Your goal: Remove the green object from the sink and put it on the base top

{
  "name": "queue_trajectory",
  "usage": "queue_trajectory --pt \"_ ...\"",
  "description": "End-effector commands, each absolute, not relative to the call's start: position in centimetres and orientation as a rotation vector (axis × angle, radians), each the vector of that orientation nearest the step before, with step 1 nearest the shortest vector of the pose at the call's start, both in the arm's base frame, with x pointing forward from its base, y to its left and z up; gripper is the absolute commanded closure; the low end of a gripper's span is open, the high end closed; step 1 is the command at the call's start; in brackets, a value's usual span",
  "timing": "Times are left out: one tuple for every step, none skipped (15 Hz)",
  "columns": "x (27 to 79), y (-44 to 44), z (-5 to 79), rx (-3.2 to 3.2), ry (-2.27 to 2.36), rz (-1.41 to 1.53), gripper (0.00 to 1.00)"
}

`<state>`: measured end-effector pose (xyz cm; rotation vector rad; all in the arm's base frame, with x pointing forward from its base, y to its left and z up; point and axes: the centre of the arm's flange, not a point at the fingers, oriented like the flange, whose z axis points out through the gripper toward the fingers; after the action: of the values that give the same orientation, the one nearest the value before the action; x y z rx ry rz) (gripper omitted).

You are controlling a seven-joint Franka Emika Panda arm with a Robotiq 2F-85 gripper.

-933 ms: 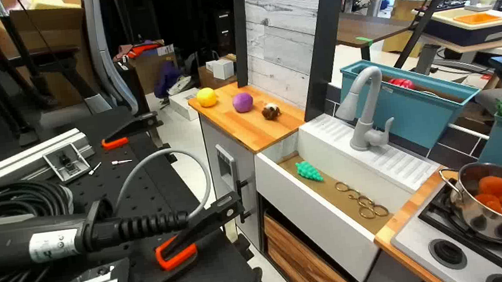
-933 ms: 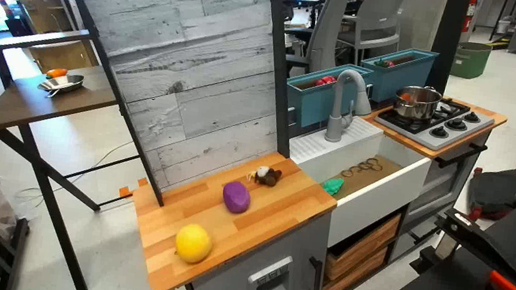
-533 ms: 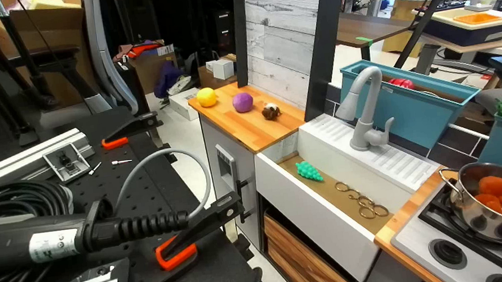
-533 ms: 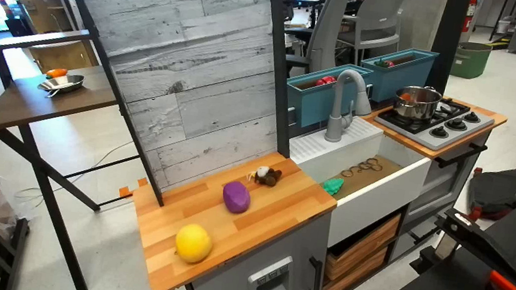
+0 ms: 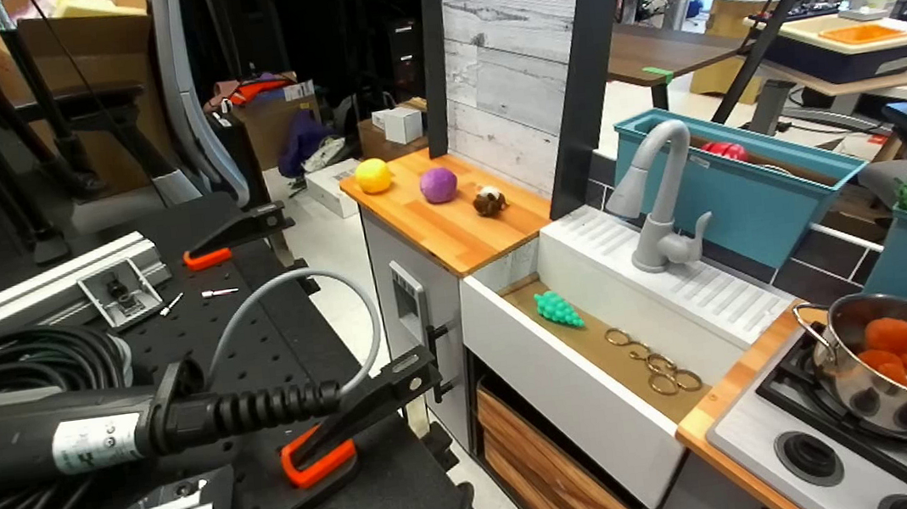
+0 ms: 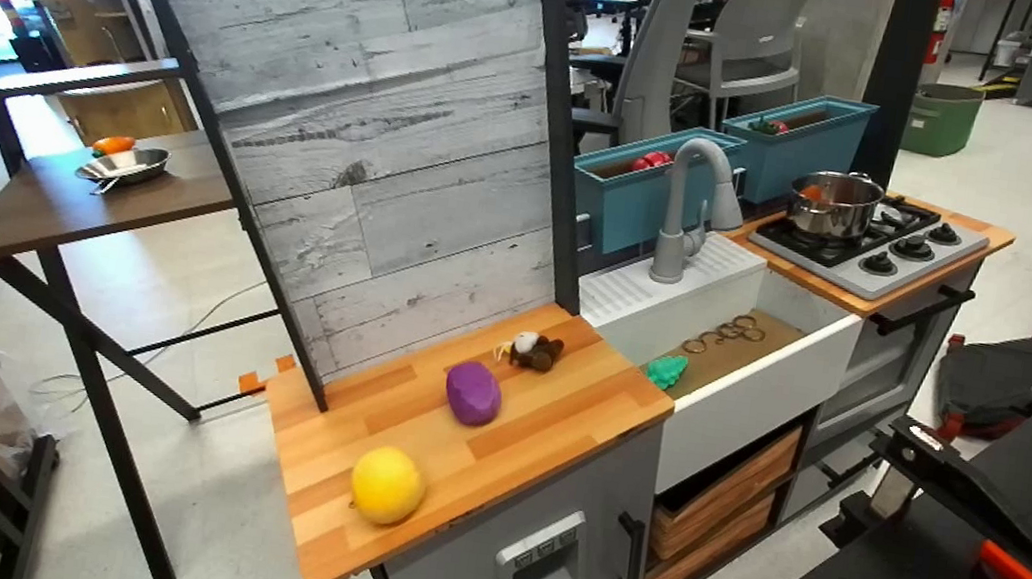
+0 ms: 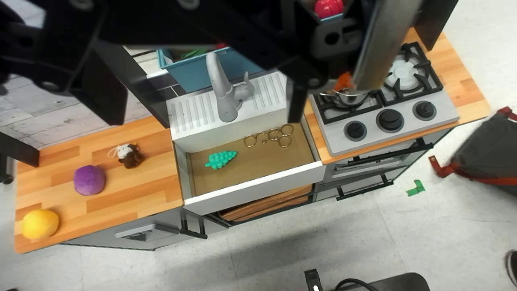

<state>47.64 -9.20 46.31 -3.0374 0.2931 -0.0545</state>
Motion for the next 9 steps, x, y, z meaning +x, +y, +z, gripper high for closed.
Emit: queue_trajectory --pt "51.9 -7.1 37.9 -3.097 0.345 0.002 0.0" --pt "52.7 -6.4 35.2 -3.114 0.367 0.026 0.0" --pt "53.4 -5.8 32.6 -3.123 0.404 0.026 0.0" --pt "54.1 -5.1 29.9 -3.139 0.427 0.02 0.0" --pt "54.7 -4.4 27.3 -3.158 0.45 0.008 0.0" --pt "55.2 -3.9 25.0 -3.173 0.473 -0.007 0.0" --pt "55.7 -3.4 22.7 -3.194 0.487 -0.028 0.0" --pt "56.2 -2.8 20.4 -3.223 0.495 -0.074 0.0" --pt "56.6 -2.2 18.5 -3.246 0.5 -0.107 0.0"
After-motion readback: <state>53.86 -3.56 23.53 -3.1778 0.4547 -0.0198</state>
